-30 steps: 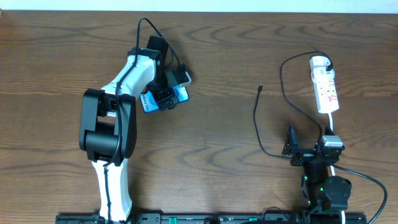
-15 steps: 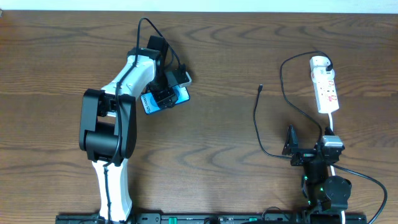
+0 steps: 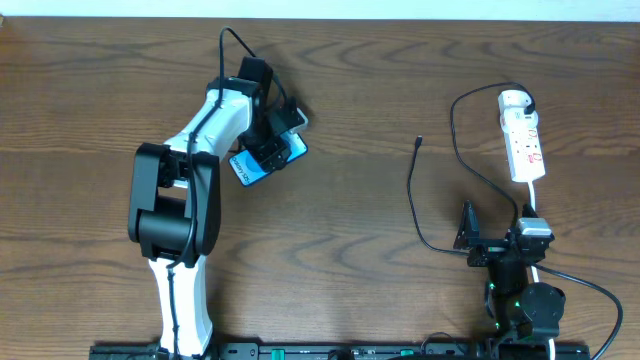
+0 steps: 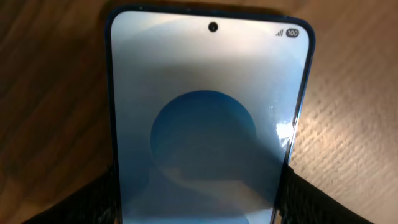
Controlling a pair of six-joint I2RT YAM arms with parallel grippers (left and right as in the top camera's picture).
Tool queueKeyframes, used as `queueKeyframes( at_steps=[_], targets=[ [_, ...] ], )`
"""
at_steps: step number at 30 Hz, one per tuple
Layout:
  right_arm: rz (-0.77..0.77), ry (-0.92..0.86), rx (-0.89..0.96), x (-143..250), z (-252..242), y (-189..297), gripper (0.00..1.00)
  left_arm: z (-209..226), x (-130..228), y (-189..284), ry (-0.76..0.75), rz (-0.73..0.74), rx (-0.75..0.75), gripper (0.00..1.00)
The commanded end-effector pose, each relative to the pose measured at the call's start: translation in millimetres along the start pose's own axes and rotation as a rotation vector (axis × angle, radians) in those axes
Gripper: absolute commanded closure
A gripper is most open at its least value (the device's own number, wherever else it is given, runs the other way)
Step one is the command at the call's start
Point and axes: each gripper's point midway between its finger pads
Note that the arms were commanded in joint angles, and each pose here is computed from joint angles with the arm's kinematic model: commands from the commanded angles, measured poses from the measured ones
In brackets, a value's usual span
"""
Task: Plug charger to phone and switch on socket
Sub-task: 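Close the left gripper on the phone's long edges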
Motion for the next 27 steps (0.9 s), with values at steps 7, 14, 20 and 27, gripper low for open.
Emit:
queueKeyframes(
  at_steps=[7, 14, 20, 27],
  targets=[
    [0.000, 0.013, -0.016, 1, 3, 0, 0.01, -15, 14, -27, 0.688, 0.059, 0.055, 0.35],
    [0.000, 0.013, -0.016, 1, 3, 0, 0.01, -7, 12, -27, 0.875, 0.046, 0.017, 0.35],
    [0.000, 0.013, -0.016, 1, 3, 0, 0.01, -4, 14, -27, 0.874, 0.052, -0.004, 0.35],
    [0.000, 0.013, -0.016, 1, 3, 0, 0.01, -3, 13, -27, 0.873, 0.046, -0.007, 0.33]
  ],
)
Point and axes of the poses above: each gripper's point midway between its finger pads, its own y axis back along the fingers, its own z axis along the line the jaws close on, x = y × z
